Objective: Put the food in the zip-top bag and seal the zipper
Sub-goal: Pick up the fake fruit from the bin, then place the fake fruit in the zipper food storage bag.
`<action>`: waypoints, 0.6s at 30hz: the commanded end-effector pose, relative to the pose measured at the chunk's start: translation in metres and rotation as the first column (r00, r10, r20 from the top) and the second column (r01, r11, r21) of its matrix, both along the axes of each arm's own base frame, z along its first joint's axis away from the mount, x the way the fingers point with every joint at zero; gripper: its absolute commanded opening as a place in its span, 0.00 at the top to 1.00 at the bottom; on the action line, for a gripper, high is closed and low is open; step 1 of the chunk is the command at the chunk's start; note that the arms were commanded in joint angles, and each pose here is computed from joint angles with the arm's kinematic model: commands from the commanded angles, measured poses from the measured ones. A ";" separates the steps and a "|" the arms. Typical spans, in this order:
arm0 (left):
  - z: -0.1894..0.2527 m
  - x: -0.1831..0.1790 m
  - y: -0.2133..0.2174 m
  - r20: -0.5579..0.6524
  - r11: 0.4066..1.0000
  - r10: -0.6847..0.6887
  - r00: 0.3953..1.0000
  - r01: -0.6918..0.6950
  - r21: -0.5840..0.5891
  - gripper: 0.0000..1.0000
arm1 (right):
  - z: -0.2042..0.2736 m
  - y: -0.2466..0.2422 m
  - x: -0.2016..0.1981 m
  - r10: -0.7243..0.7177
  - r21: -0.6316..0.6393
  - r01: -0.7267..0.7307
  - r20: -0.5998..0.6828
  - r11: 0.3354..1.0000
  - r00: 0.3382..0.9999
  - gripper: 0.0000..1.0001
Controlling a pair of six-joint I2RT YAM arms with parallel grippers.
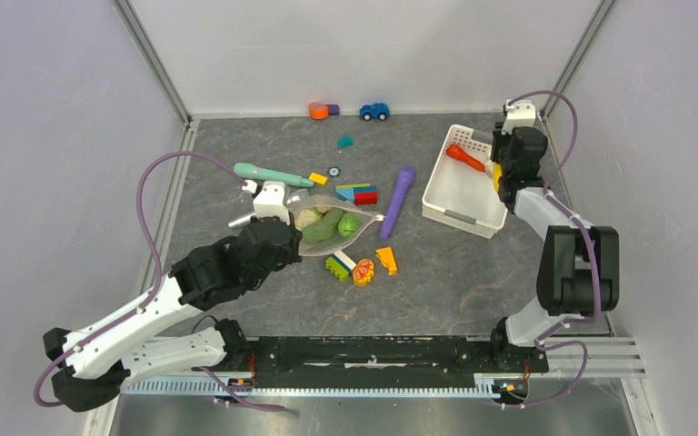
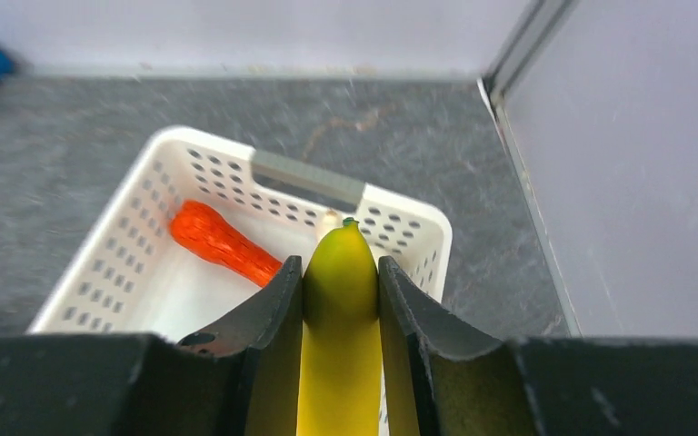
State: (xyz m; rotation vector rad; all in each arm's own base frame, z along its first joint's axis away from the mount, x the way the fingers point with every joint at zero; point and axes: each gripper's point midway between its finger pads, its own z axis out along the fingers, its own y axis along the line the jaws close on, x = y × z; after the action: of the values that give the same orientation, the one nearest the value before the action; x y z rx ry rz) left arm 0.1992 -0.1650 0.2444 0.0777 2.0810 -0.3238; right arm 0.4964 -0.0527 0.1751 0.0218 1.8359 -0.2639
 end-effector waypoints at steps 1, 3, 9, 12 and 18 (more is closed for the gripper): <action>0.010 0.007 0.002 0.040 0.999 0.032 0.999 -0.031 -0.023 0.98 | 0.066 0.045 -0.006 0.218 -0.022 -0.218 0.215 0.976 0.952 0.99; 0.010 0.007 0.003 0.040 0.999 0.034 0.999 -0.033 -0.022 0.98 | 0.083 0.071 -0.016 0.321 -0.062 -0.316 0.260 0.947 0.911 0.99; 0.010 0.007 0.002 0.037 0.999 0.035 0.999 -0.034 -0.024 0.98 | 0.145 0.164 -0.075 0.632 -0.200 -0.610 0.404 0.767 0.662 0.99; 0.010 0.006 0.001 0.033 0.999 0.028 0.999 -0.028 -0.026 0.98 | 0.179 0.205 -0.124 0.734 -0.240 -0.745 0.510 0.622 0.448 0.99; 0.010 0.005 -0.001 0.028 0.999 0.018 0.999 -0.018 -0.031 0.98 | 0.230 0.272 -0.251 0.778 -0.385 -0.902 0.620 0.192 -0.099 0.98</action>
State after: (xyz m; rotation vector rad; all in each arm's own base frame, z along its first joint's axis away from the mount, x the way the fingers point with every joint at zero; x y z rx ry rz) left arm 0.1994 -0.1647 0.2443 0.0769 2.0807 -0.3215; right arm 0.3375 0.1809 0.3584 -0.6769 1.0124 0.5283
